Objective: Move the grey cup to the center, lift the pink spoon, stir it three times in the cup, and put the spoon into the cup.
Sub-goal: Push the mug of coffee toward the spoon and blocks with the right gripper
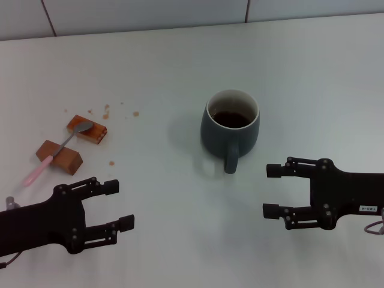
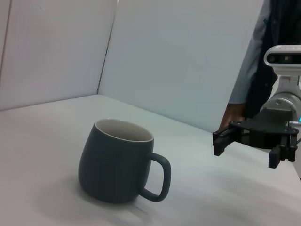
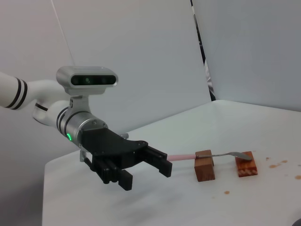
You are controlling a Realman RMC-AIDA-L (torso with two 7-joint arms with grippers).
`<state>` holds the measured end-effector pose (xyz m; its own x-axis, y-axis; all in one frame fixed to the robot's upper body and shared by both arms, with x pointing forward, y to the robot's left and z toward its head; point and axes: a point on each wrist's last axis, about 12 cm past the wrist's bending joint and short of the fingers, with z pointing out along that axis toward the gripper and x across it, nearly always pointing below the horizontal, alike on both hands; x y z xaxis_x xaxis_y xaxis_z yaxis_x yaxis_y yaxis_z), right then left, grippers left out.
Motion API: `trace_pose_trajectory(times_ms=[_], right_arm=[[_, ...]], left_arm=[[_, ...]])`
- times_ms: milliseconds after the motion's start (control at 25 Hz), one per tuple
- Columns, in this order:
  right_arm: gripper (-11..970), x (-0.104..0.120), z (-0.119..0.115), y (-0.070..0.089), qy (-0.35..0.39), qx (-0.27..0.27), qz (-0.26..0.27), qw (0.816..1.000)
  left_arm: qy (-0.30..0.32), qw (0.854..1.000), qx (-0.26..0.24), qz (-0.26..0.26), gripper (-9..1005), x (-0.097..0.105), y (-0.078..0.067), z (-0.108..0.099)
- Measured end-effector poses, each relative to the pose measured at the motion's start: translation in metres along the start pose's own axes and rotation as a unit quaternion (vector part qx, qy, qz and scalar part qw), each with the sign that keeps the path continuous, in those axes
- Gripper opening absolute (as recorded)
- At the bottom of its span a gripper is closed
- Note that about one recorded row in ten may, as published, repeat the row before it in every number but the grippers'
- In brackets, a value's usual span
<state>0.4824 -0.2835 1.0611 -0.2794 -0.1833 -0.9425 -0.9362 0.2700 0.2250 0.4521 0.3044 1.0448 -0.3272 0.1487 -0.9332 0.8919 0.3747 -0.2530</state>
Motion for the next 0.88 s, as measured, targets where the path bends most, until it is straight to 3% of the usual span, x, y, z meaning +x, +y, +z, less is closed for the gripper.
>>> trace_pose_trajectory(times_ms=[480, 520, 560, 640, 680, 720, 760, 800, 880], right_arm=[[800, -0.001, -0.001, -0.001, -0.009, 0.009, -0.004, 1.000], [797, -0.001, -0.006, -0.003, -0.044, 0.047, -0.011, 0.998], [794, -0.001, -0.006, -0.003, -0.044, 0.047, -0.011, 0.998], [788, 0.006, -0.014, -0.003, -0.106, 0.119, -0.020, 0.987], [785, 0.010, -0.018, -0.003, -0.145, 0.166, -0.030, 0.975], [782, 0.019, -0.026, -0.004, -0.202, 0.260, -0.048, 0.943], [779, 0.019, -0.026, -0.004, -0.202, 0.260, -0.048, 0.943], [776, 0.030, -0.029, -0.006, -0.225, 0.343, -0.052, 0.911], [738, 0.034, -0.027, -0.007, -0.225, 0.370, -0.053, 0.900]], left_arm=[[-0.008, 1.000, 0.007, -0.008, 796, 0.001, -0.004, -0.001], [-0.009, 1.000, 0.007, -0.008, 796, 0.001, -0.004, -0.001], [-0.009, 1.000, 0.007, -0.008, 796, 0.001, -0.004, -0.001], [-0.009, 1.000, 0.005, -0.008, 796, 0.001, -0.004, -0.001], [-0.009, 1.000, 0.005, -0.008, 796, 0.001, -0.003, -0.001], [-0.009, 1.000, 0.005, -0.008, 796, 0.001, -0.003, -0.001], [-0.009, 1.000, 0.005, -0.008, 796, 0.001, -0.003, -0.001], [-0.008, 1.000, 0.004, -0.008, 796, 0.001, -0.003, -0.001], [-0.008, 1.000, 0.005, -0.006, 795, 0.000, -0.002, 0.000]])
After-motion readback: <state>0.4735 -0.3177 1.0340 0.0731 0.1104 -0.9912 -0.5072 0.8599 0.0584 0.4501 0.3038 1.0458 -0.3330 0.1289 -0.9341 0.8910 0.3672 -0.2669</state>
